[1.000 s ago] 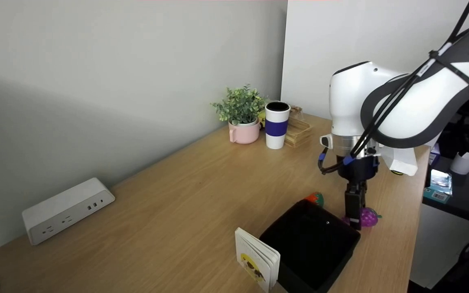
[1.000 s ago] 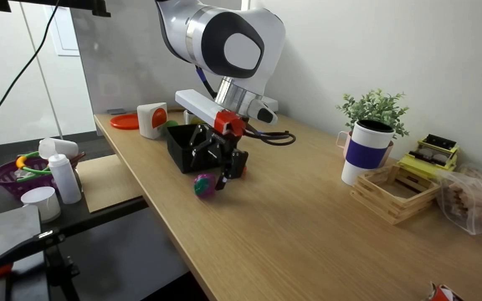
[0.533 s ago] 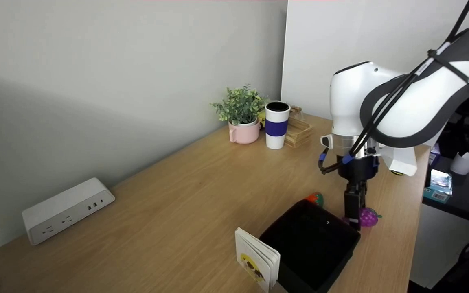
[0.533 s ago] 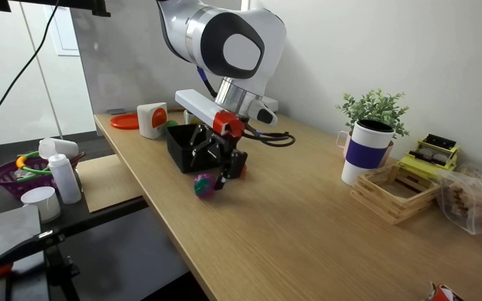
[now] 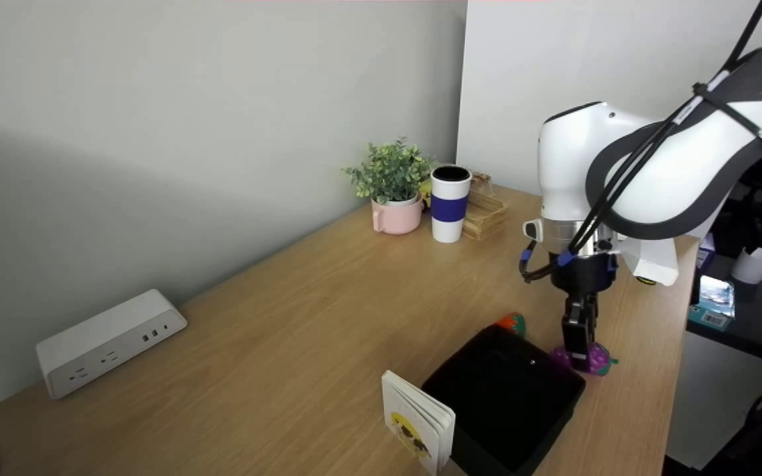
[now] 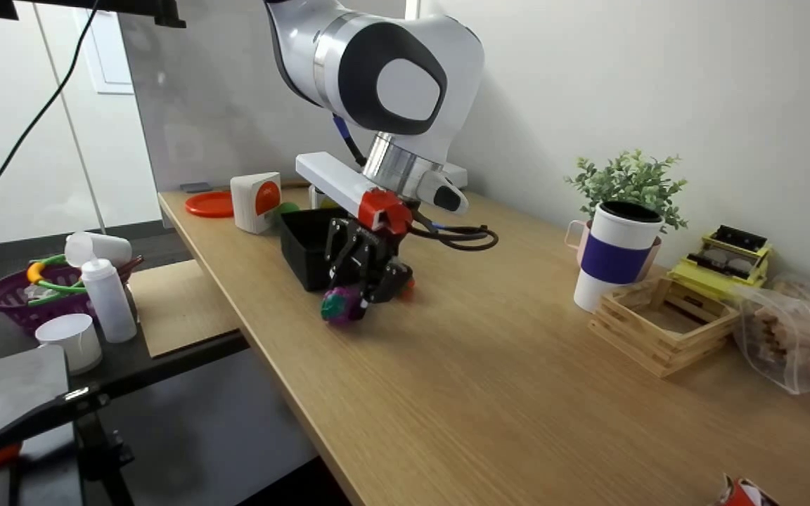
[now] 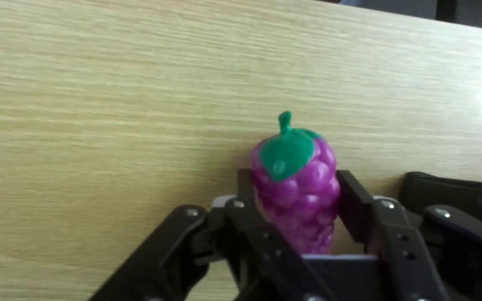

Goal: Put the plastic grapes and strawberry in the box respectively

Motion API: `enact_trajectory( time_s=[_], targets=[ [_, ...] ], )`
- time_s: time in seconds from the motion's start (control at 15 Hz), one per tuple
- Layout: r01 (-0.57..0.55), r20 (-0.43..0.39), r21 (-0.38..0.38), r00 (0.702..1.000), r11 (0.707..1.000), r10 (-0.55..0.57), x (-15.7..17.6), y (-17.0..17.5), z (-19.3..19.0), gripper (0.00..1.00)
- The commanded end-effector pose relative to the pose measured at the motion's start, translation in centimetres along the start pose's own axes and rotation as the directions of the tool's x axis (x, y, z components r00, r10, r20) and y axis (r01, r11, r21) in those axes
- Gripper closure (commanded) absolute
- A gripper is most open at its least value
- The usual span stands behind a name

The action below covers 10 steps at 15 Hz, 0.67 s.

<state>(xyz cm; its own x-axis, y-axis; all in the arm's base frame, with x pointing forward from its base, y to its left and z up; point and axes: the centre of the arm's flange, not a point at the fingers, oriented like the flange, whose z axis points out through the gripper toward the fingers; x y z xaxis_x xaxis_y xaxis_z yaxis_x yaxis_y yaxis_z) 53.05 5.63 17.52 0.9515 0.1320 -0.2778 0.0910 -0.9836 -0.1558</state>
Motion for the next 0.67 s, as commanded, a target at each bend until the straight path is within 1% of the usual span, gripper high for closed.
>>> enact_trajectory(
  time_s=[0.0,0.07,0.2,0.27,0.33,0.4,0.47,0.6],
  targets=[
    [-0.009,-0.009,0.007,1.000,1.000,0.009,-0.3,0.4,0.3,0.46],
    [-0.009,-0.010,0.007,1.000,1.000,0.009,-0.3,0.4,0.3,0.45],
    [-0.012,-0.014,-0.002,1.000,1.000,0.012,-0.5,0.2,0.1,0.47],
    [-0.013,-0.018,-0.012,1.000,1.000,0.013,-0.7,0.1,-0.1,0.50],
    [-0.014,-0.026,-0.019,1.000,1.000,0.013,-1.0,-0.1,-0.5,0.68],
    [-0.016,-0.033,-0.023,0.999,1.000,0.015,-1.1,-0.2,-0.9,0.74],
    [-0.018,-0.040,-0.027,0.999,0.999,0.017,-1.3,-0.3,-1.2,0.79],
    [-0.025,-0.056,-0.040,0.998,0.999,0.022,-1.6,-0.6,-2.0,0.80]
  ],
)
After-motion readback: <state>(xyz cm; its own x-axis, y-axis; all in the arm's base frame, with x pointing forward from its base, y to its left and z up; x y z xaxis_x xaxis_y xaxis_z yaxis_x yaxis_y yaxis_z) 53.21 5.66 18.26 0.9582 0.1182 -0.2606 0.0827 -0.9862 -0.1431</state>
